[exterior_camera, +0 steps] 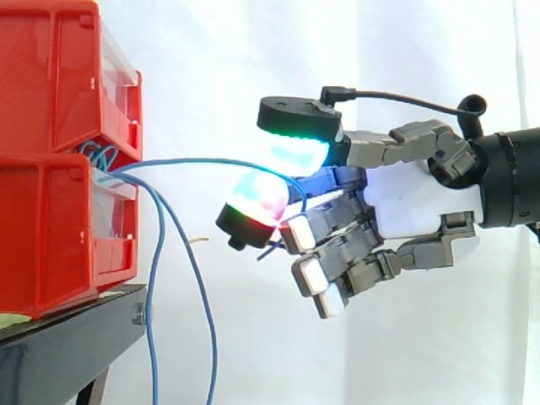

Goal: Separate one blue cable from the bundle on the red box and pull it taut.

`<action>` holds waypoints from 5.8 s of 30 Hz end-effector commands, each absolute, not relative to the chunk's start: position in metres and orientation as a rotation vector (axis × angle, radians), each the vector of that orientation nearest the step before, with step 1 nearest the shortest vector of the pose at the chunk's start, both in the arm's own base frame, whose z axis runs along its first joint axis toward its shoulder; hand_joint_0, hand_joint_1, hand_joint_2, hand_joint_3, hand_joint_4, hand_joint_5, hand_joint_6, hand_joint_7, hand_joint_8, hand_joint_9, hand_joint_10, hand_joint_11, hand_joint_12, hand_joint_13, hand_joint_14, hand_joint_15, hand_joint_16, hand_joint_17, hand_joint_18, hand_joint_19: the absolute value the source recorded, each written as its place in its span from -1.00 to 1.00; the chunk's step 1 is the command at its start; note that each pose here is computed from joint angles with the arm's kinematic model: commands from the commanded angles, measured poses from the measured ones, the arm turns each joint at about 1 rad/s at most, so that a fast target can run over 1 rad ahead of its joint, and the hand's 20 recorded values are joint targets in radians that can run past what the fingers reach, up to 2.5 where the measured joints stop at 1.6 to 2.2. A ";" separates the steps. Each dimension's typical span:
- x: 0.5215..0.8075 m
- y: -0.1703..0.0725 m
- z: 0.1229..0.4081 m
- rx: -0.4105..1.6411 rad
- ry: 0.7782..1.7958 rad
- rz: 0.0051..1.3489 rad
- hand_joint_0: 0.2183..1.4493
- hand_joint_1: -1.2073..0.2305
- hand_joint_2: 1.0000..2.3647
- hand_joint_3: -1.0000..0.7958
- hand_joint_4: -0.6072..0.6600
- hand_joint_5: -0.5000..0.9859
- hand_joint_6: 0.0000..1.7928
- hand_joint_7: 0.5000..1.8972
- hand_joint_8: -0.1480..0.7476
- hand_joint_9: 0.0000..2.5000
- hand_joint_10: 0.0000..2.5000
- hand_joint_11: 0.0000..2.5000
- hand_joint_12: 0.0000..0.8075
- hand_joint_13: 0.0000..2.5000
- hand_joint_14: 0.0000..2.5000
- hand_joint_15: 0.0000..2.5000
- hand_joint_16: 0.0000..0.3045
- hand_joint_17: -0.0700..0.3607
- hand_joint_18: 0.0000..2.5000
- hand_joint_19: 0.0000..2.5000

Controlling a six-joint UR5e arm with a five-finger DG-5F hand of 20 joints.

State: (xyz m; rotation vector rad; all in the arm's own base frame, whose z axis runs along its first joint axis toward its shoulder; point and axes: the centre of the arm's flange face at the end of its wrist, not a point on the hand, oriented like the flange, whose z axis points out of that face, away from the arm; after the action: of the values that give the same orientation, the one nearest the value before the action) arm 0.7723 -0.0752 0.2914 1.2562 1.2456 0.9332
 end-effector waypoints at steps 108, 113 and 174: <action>0.760 -0.065 0.281 1.399 1.306 1.018 -0.24 -0.62 -0.97 0.00 -0.67 -0.43 0.05 -0.31 -0.43 -0.05 -0.98 -0.57 -0.28 -0.17 -0.98 -0.52 -0.70 -0.20 -0.42 -0.37; 0.760 -0.065 0.280 1.400 1.307 1.017 -0.24 -0.64 -0.98 0.03 -0.67 -0.42 0.05 -0.30 -0.44 -0.04 -0.98 -0.61 -0.22 -0.18 -0.98 -0.57 -0.69 -0.18 -0.43 -0.42; 0.732 -0.064 0.177 1.338 1.247 1.075 -0.27 -0.66 -0.99 0.05 -0.64 -0.40 0.04 -0.34 -0.43 -0.40 -1.00 -0.98 -0.18 -0.45 -0.99 -0.76 -0.66 -0.13 -0.72 -0.61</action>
State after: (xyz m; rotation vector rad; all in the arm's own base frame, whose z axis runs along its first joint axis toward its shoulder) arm 0.7308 -0.0638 0.1771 1.3564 1.2704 1.0545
